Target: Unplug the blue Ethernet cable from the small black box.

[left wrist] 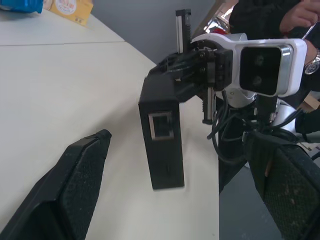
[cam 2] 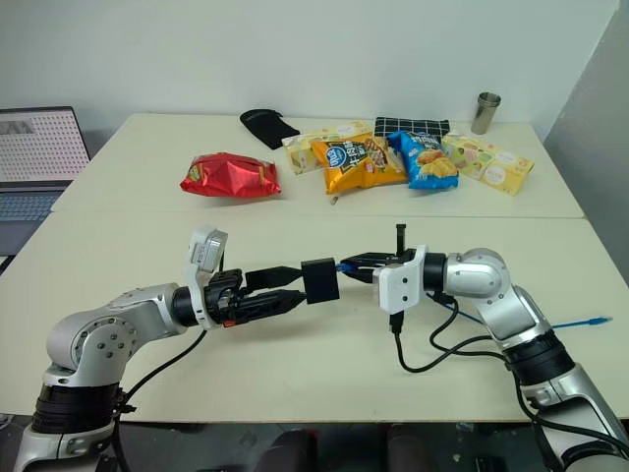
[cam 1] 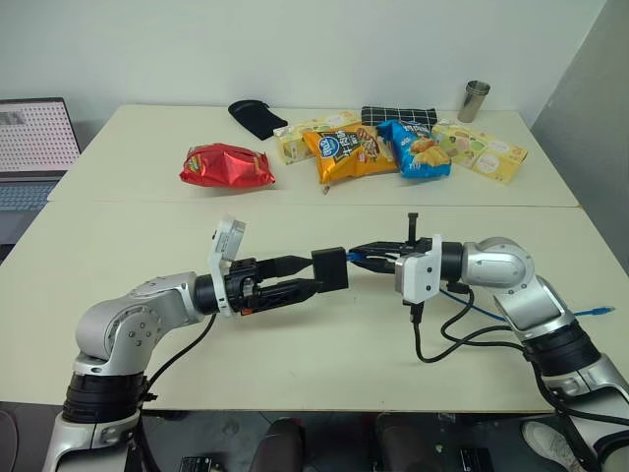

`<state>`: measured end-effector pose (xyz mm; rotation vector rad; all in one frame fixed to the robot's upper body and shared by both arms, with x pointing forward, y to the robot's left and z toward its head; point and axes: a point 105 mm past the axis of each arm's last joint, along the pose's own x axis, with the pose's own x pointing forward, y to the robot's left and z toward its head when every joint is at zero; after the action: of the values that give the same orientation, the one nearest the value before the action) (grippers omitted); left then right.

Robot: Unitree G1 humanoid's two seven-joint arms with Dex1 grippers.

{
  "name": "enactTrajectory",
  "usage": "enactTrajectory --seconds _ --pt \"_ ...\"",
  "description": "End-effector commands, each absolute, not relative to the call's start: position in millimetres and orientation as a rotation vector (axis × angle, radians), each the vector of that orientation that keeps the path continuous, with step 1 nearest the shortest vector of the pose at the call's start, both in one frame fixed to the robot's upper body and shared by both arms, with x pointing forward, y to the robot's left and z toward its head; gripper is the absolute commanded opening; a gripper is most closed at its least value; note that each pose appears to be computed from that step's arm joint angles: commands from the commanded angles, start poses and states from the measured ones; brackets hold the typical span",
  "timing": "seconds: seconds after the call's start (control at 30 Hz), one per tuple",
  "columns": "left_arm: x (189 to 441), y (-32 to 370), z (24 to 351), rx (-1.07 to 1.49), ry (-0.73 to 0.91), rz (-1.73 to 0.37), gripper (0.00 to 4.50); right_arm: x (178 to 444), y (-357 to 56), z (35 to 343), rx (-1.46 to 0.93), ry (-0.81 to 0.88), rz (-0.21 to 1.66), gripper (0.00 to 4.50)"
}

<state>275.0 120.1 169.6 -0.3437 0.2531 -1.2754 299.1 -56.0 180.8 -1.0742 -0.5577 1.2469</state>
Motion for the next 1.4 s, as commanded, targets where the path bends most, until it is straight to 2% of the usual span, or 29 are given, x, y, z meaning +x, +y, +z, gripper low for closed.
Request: enactTrajectory --seconds 0.03,0.43,0.5,0.63,0.7,0.87,0.93,1.0,1.2,1.4 --pt "272 115 178 -0.337 0.220 -1.309 3.58 292 -49 196 -1.080 -0.637 1.253 0.16" --pt "277 113 170 -0.317 0.239 -1.290 1.04 290 -44 199 -1.067 -0.665 1.250 0.15" --pt "278 114 169 -0.319 0.237 -1.284 0.78 289 -43 199 -1.064 -0.669 1.259 0.15" --pt "279 117 167 -0.318 0.240 -1.276 0.78 284 -41 196 -1.081 -0.680 1.290 0.15" --pt "277 119 165 -0.314 0.246 -1.276 0.78 284 -42 195 -1.100 -0.685 1.292 0.85" --pt "276 122 163 -0.294 0.256 -1.288 0.78 283 -45 193 -1.131 -0.652 1.326 1.89" --pt "276 122 163 -0.280 0.251 -1.298 0.78 281 -51 189 -1.122 -0.581 1.365 2.36" --pt "276 122 163 -0.243 0.242 -1.319 0.78 277 -60 190 -1.038 -0.477 1.405 2.61" --pt "274 123 161 -0.142 0.161 -1.414 0.78 256 -68 210 -0.461 -0.121 1.493 2.61" --pt "269 121 163 -0.076 0.102 -1.498 0.78 260 -58 211 -0.117 0.032 1.440 2.61"
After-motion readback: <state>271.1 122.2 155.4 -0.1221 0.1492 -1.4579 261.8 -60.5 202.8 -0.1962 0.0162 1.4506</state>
